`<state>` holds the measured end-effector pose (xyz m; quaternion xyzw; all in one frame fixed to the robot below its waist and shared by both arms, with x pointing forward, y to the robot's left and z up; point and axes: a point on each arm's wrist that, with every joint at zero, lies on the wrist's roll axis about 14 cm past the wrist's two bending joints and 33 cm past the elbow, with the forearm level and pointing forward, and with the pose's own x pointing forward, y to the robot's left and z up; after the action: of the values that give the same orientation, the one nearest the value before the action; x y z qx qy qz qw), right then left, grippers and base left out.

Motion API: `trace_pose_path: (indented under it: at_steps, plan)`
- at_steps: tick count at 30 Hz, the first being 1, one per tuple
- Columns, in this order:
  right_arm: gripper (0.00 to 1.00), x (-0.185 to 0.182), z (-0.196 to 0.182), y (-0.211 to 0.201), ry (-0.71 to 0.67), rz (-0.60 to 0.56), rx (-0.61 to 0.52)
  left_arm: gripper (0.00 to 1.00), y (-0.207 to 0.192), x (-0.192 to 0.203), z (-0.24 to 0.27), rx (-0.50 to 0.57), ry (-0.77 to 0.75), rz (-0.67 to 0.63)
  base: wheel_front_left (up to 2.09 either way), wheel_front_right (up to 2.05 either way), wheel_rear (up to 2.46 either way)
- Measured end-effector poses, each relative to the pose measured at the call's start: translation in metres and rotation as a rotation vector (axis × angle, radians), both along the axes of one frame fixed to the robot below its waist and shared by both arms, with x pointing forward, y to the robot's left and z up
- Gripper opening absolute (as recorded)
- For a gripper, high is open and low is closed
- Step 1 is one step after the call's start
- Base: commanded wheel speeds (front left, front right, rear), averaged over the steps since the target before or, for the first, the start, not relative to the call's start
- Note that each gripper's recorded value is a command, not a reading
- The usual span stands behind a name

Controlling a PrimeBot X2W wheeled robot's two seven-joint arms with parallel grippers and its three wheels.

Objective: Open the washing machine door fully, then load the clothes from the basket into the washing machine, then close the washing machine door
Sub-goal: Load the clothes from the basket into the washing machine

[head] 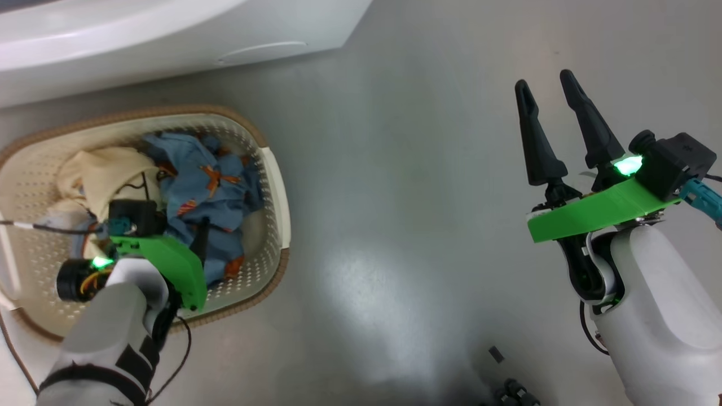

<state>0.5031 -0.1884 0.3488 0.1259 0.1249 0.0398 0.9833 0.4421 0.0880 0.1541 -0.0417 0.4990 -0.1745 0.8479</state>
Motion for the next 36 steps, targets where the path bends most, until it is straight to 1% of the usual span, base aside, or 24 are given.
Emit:
trace_pose_path:
  at_steps: [5,11,18,19,20,21,27,32,36]
  plan:
    - [1.00,0.001,-0.010,-0.005,0.018,-0.017,-0.005,1.00,-0.010,0.007,-0.016,-0.002,0.030,-0.038,0.00,0.00,0.00]
    - [1.00,-0.005,-0.023,-0.015,0.049,-0.041,-0.022,1.00,-0.018,-0.002,-0.043,0.022,0.134,-0.102,0.00,0.00,0.00]
    - [1.00,-0.010,-0.029,-0.030,0.069,-0.069,-0.054,1.00,-0.028,0.004,-0.060,0.012,0.163,-0.106,0.00,0.00,0.00]
    - [1.00,-0.011,-0.029,-0.031,0.071,-0.071,-0.058,0.59,-0.030,0.003,-0.062,0.009,0.169,-0.107,0.00,0.00,0.00]
    - [1.00,-0.011,-0.030,-0.031,0.074,-0.070,-0.065,0.28,-0.032,0.001,-0.064,0.008,0.176,-0.111,0.00,0.00,0.00]
    - [1.00,-0.012,-0.031,-0.032,0.076,-0.069,-0.070,0.00,-0.033,-0.001,-0.065,0.008,0.184,-0.115,0.00,0.00,0.00]
    - [1.00,-0.011,-0.029,-0.027,0.070,-0.065,-0.062,0.00,-0.035,-0.001,-0.062,-0.006,0.190,-0.092,0.00,0.00,0.00]
    - [1.00,-0.007,-0.019,-0.022,0.047,-0.055,-0.051,0.00,-0.040,0.007,-0.045,-0.040,0.128,-0.064,0.00,0.00,0.00]
    - [1.00,-0.005,-0.006,-0.018,0.018,-0.048,-0.043,0.00,-0.043,0.001,-0.028,-0.074,0.088,-0.034,0.00,0.00,0.00]
